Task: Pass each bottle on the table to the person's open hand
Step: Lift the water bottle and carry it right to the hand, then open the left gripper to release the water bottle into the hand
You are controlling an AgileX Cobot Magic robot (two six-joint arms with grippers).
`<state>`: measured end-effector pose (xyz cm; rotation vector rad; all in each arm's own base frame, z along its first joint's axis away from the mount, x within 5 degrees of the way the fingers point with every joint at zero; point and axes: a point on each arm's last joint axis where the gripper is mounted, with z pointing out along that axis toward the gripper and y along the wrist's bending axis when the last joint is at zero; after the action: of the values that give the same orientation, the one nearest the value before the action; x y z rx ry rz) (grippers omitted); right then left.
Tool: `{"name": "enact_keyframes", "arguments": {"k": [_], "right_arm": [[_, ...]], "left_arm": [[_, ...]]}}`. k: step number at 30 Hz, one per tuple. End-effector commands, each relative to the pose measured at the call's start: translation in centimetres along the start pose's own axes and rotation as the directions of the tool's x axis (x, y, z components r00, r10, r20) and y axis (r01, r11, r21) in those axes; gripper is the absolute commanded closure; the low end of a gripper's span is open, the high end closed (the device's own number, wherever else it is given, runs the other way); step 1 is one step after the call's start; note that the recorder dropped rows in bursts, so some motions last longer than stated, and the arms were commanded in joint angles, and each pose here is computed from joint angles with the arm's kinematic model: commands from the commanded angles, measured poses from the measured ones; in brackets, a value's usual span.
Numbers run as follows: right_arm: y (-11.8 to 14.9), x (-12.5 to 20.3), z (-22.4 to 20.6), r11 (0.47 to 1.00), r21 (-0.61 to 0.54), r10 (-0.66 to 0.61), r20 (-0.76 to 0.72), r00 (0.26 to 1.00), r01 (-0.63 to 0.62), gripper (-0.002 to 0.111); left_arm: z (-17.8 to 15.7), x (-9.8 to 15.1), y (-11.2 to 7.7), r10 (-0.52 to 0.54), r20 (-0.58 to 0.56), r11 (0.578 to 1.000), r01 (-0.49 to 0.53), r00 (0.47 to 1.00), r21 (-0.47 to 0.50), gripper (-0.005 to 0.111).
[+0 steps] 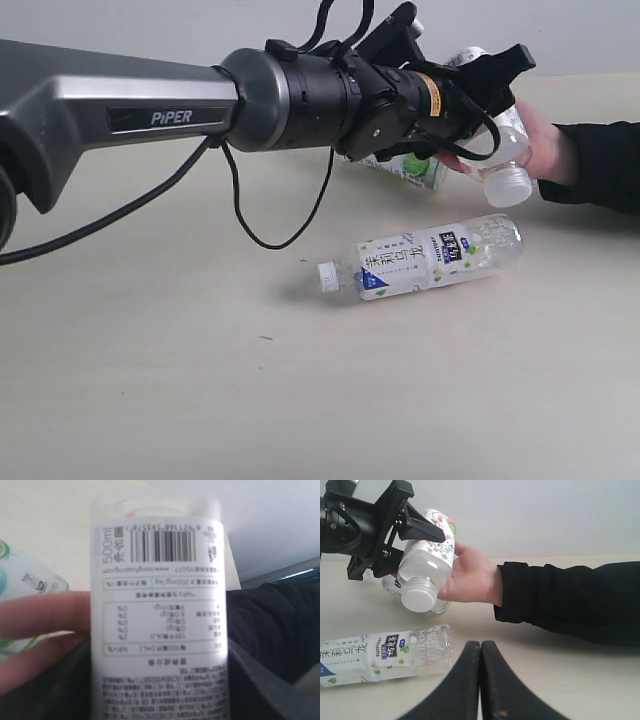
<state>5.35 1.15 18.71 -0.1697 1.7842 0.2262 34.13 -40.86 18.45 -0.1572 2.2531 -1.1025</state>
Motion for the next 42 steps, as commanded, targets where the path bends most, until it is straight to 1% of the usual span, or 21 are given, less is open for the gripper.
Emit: {"name": "enact_keyframes", "arguments": {"k": [1, 4, 7, 14, 26, 27, 29, 34, 36, 42], "right_arm": [[-0.04, 0.13, 0.0, 1.0, 0.005, -0.002, 0.001, 1.0, 0.002, 0.108], [-0.04, 0.13, 0.0, 1.0, 0.005, -0.002, 0.001, 1.0, 0.002, 0.108], [-0.04, 0.13, 0.0, 1.0, 0.005, -0.002, 0.001, 1.0, 0.002, 0.108], [-0.04, 0.13, 0.0, 1.0, 0.005, -0.002, 0.001, 1.0, 0.002, 0.108], [-0.04, 0.13, 0.0, 1.0, 0.005, -0.002, 0.001, 1.0, 0.002, 0.108], [-0.04, 0.13, 0.0, 1.0, 0.005, -0.002, 0.001, 1.0, 0.002, 0.108], [-0.04, 0.13, 0.0, 1.0, 0.005, -0.002, 0.001, 1.0, 0.002, 0.108], [-0.04, 0.13, 0.0, 1.0, 0.005, -0.002, 0.001, 1.0, 0.002, 0.108], [-0.04, 0.13, 0.0, 1.0, 0.005, -0.002, 0.001, 1.0, 0.002, 0.108], [-0.04, 0.13, 0.0, 1.0, 0.005, -0.002, 0.001, 1.0, 0.002, 0.108]], "left_arm": [[0.12, -1.15, 0.5, 0.002, 0.023, 1.0, -0.002, 1.0, -0.002, 0.107], [0.12, -1.48, 0.74, -0.003, 0.028, 1.0, 0.003, 1.0, -0.007, 0.107], [0.12, -1.49, 0.68, 0.018, 0.03, 1.0, -0.018, 0.999, -0.002, 0.107], [0.11, -1.55, 0.51, 0.008, 0.037, 1.0, -0.009, 0.999, 0.017, 0.107], [0.16, -1.51, 0.57, 0.013, 0.036, 1.0, -0.013, 0.999, 0.015, 0.106], [0.25, -1.44, 0.67, 0.013, 0.034, 1.0, -0.013, 0.999, 0.013, 0.103], [0.24, -1.45, 0.66, 0.013, 0.034, 1.0, -0.013, 0.999, 0.013, 0.095], [0.24, -1.45, 0.66, 0.004, 0.034, 1.0, -0.004, 0.999, 0.014, 0.064], [0.24, -1.45, 0.66, -0.006, 0.034, 1.0, 0.005, 0.999, 0.014, 0.055], [0.24, -1.48, 0.69, -0.011, 0.035, 1.0, 0.01, 0.999, 0.014, 0.037]]}}
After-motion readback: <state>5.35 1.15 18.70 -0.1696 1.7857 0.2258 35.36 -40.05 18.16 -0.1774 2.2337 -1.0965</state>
